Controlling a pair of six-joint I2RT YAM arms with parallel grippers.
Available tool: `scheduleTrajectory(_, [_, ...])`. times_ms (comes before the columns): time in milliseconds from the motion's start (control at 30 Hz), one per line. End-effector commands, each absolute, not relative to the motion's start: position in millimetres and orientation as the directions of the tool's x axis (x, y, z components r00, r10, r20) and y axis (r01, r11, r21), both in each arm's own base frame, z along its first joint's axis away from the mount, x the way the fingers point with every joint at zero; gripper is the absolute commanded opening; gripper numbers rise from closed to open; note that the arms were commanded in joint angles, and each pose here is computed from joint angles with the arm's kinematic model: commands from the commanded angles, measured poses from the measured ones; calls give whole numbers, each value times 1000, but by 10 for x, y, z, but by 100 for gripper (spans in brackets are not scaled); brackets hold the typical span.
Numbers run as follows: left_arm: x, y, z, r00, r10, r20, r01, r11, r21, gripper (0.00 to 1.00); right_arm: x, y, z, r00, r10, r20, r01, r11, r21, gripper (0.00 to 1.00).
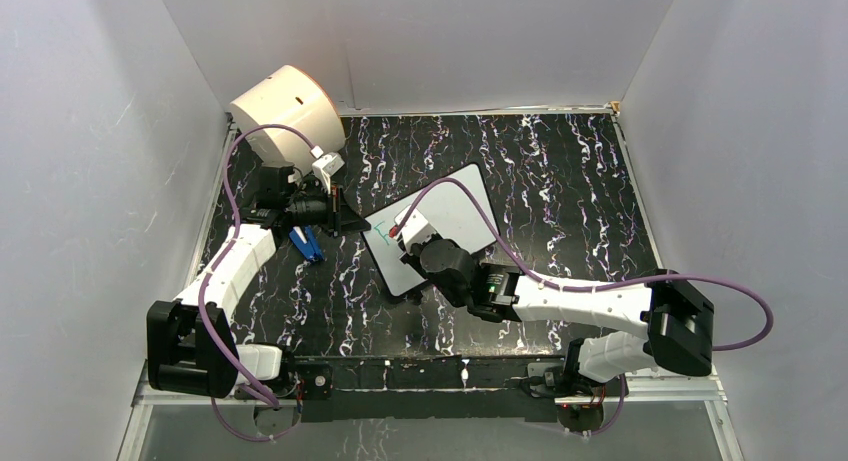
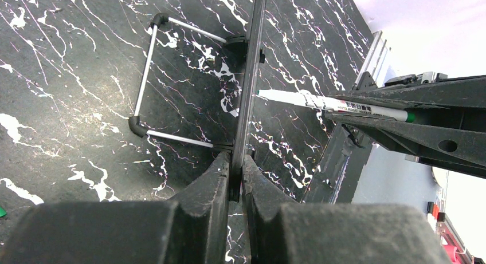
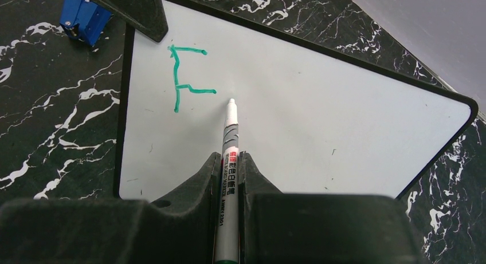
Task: Write a sentence on the whiteboard
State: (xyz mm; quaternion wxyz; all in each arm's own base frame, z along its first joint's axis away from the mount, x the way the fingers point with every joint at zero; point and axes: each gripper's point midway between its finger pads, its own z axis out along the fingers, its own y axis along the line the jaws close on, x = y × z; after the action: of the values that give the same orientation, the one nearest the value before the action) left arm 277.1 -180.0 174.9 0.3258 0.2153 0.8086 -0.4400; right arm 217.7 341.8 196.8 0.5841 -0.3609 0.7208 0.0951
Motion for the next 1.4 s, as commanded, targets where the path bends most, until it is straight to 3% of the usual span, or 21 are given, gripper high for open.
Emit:
scheduleTrajectory(0, [2781, -1721, 1586, -731, 77, -678, 585, 581, -565, 0, 2245, 3461, 2249, -29, -336, -941, -601, 759, -252, 0])
scheduleTrajectory(1367, [2771, -1730, 1578, -732, 81, -677, 590, 573, -569, 0, 2286, 3641, 2297, 5, -311, -950, -611, 751, -249, 0])
